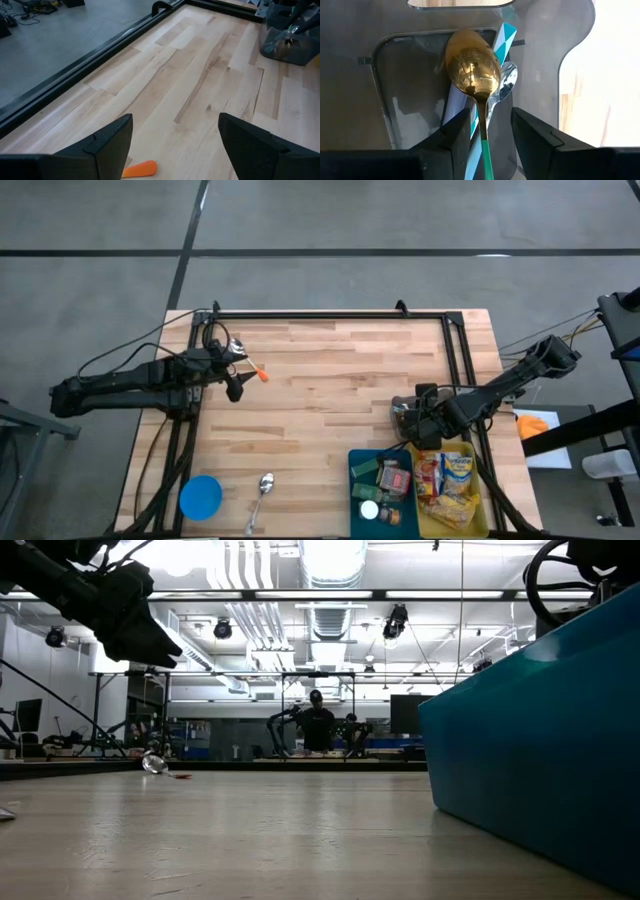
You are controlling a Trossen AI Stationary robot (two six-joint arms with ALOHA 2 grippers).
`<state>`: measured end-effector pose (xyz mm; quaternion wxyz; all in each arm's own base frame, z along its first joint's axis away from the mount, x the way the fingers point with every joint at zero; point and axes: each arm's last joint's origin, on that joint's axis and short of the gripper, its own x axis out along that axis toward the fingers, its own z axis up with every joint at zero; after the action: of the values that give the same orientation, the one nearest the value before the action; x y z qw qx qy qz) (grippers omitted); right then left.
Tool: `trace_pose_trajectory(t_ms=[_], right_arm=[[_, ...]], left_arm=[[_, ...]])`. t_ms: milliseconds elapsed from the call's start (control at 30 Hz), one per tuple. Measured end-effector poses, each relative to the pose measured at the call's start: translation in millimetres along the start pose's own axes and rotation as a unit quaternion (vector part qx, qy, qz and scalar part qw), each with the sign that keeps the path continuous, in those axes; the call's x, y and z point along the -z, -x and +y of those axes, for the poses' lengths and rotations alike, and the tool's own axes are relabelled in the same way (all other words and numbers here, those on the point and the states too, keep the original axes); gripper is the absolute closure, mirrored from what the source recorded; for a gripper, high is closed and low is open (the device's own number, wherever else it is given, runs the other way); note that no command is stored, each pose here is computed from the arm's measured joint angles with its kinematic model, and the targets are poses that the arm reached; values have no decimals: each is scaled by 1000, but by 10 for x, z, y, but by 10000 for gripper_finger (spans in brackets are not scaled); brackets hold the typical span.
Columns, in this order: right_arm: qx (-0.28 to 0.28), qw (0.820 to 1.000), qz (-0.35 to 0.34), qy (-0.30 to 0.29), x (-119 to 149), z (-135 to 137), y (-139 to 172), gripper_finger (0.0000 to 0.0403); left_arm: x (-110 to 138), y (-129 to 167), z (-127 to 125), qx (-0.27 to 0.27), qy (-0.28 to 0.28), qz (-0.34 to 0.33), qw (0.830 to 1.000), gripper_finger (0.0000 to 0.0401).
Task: Pick & Place Food Item
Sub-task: Put the orange spoon into the black bin
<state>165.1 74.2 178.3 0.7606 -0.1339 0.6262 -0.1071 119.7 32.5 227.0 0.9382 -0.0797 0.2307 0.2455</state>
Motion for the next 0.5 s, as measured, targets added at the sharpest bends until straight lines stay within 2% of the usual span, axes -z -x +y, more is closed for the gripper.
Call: trace_pose_trajectory(t_ms=[233, 500], right_arm=[[2, 1000, 4, 2, -9, -18, 48, 264], [-1, 1000, -4, 0, -137, -83, 324, 264]], left_arm=[[0, 0, 0, 0, 0, 0, 1000, 103], [0, 0, 0, 0, 0, 0, 1000, 103]])
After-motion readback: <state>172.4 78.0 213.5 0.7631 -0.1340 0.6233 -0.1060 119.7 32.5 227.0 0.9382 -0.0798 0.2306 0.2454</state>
